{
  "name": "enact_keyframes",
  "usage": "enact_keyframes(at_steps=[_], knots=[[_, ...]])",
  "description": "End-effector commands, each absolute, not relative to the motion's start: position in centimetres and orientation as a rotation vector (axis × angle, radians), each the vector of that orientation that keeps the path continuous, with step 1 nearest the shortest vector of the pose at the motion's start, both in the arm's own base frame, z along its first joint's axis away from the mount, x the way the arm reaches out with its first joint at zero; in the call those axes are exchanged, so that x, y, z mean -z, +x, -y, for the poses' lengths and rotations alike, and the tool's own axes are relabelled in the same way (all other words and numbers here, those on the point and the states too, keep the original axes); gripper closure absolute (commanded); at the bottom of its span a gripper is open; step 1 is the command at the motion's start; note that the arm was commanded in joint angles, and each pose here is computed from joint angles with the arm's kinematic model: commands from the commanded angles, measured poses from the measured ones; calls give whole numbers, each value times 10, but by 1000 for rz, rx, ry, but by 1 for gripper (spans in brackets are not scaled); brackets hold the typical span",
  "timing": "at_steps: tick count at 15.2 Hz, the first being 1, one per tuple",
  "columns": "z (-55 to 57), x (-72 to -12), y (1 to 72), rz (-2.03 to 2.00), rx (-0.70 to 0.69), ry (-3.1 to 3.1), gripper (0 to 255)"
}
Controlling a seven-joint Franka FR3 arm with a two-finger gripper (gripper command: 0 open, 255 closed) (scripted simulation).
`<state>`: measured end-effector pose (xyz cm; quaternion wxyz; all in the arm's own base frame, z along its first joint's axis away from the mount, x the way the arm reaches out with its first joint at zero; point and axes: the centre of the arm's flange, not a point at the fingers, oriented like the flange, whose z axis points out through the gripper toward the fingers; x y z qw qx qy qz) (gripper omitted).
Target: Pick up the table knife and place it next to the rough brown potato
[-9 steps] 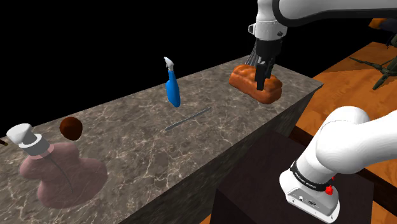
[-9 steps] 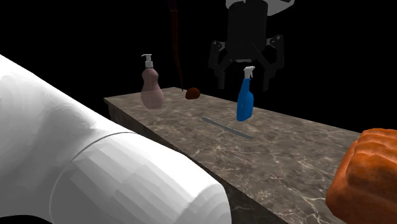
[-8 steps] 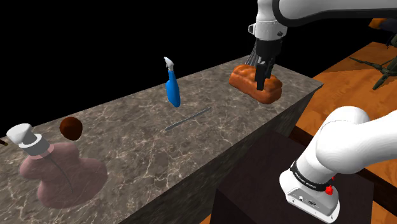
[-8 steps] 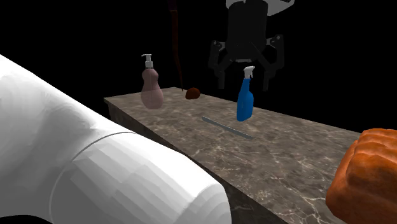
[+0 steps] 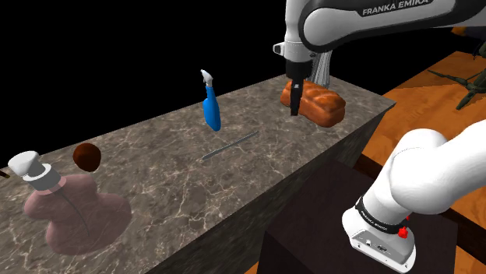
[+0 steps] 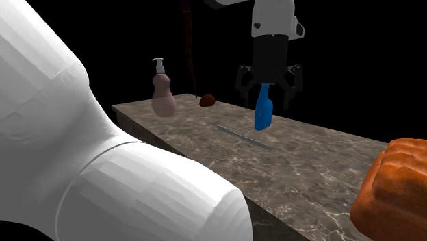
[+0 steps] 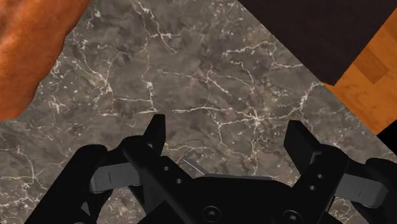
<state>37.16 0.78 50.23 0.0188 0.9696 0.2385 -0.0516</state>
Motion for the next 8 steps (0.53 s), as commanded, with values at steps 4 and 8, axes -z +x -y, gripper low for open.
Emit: enact_keyframes(at_steps=[4, 8], knots=[[-31, -470, 418, -1084, 104, 2924, 0], [-57, -446, 451, -1345, 60, 2830, 0]])
